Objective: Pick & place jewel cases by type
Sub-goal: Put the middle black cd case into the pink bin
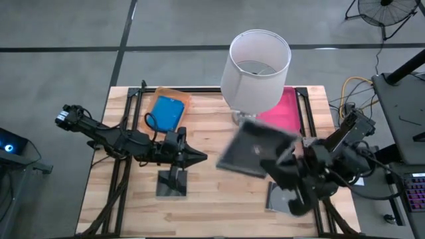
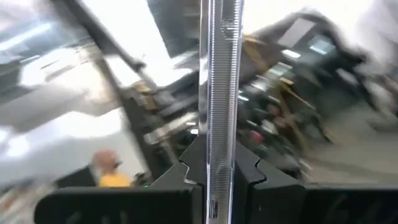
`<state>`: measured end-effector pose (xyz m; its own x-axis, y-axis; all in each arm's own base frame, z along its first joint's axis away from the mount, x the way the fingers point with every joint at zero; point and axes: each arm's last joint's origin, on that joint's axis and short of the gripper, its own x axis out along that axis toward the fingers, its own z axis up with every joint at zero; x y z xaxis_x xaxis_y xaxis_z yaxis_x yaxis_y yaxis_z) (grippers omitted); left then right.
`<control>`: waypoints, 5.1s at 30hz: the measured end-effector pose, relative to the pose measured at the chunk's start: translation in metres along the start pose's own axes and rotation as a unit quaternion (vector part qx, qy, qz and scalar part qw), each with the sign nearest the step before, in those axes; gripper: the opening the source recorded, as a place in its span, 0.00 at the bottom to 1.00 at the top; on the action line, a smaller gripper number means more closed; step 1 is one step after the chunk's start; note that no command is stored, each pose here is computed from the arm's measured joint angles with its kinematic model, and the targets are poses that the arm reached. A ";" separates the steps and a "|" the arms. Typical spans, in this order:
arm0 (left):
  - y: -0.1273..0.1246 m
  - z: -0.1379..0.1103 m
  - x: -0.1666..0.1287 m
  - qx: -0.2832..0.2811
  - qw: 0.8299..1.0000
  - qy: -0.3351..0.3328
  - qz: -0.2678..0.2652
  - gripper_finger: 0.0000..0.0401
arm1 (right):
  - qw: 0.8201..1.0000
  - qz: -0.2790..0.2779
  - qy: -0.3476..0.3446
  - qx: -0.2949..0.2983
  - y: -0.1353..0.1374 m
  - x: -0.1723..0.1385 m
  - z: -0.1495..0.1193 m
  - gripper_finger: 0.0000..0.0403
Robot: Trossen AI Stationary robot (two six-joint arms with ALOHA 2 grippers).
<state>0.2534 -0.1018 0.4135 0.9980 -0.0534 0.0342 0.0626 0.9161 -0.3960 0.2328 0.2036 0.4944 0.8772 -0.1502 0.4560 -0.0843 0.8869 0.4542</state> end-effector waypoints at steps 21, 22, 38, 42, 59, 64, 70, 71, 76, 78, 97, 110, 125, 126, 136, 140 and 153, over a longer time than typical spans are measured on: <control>-0.019 0.048 -0.011 0.050 0.962 -0.218 -0.156 0.02 | 0.986 0.120 -0.023 -0.109 0.005 0.007 0.011 0.04; -0.020 0.049 -0.012 0.051 0.961 -0.216 -0.163 0.04 | 0.986 0.120 -0.023 -0.109 0.005 0.007 0.011 0.04; -0.029 0.070 -0.004 0.071 0.958 -0.220 -0.169 0.53 | 0.988 0.109 -0.024 -0.103 -0.001 0.013 0.010 0.04; -0.033 0.072 0.005 0.106 0.954 -0.229 -0.160 0.55 | 0.989 0.099 -0.028 -0.109 -0.007 0.018 0.011 0.05; -0.048 0.089 0.037 0.179 0.944 -0.273 -0.044 0.55 | 0.981 0.069 -0.058 -0.174 -0.021 0.031 0.030 0.05; -0.047 0.095 0.036 0.146 0.935 -0.323 -0.006 0.55 | 0.977 0.035 -0.055 -0.203 -0.025 0.033 0.030 0.05; -0.047 0.096 0.035 0.143 0.932 -0.334 -0.019 0.55 | 0.974 0.014 -0.055 -0.220 -0.030 0.037 0.030 0.05; -0.047 0.096 0.035 0.139 0.932 -0.333 -0.025 0.55 | 0.974 0.013 -0.056 -0.221 -0.030 0.037 0.030 0.05; -0.048 0.096 0.035 0.132 0.933 -0.333 -0.040 0.56 | 0.973 0.009 -0.057 -0.223 -0.033 0.039 0.031 0.05; -0.048 0.095 0.036 0.130 0.933 -0.333 -0.041 0.56 | 0.973 0.007 -0.057 -0.224 -0.033 0.040 0.030 0.05; -0.046 0.096 0.037 0.118 0.934 -0.333 -0.050 0.56 | 0.974 0.028 -0.057 -0.216 -0.048 0.057 0.018 0.05; -0.041 0.099 0.037 0.125 0.930 -0.343 -0.040 0.55 | 0.976 0.039 -0.060 -0.205 -0.067 0.074 0.009 0.05; -0.041 0.099 0.038 0.128 0.929 -0.344 -0.048 0.28 | 0.976 0.063 -0.066 -0.196 -0.068 0.076 0.008 0.05; -0.041 0.100 0.037 0.129 0.928 -0.346 -0.052 0.24 | 0.976 0.063 -0.066 -0.196 -0.068 0.076 0.008 0.05; -0.041 0.100 0.037 0.135 0.926 -0.347 -0.063 0.02 | 0.976 0.067 -0.067 -0.195 -0.068 0.076 0.009 0.05; -0.040 0.101 0.037 0.136 0.926 -0.347 -0.063 0.02 | 0.978 0.067 -0.067 -0.188 -0.069 0.076 0.009 0.05; -0.038 0.102 0.037 0.138 0.925 -0.349 -0.062 0.01 | 0.980 0.071 -0.067 -0.172 -0.069 0.076 0.010 0.14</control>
<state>0.2871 -0.0979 0.5238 0.7275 0.0164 0.6859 0.0755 0.9917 -0.1038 0.3006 0.1270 0.5054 0.7965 -0.0495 0.6026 -0.0172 0.9944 0.1045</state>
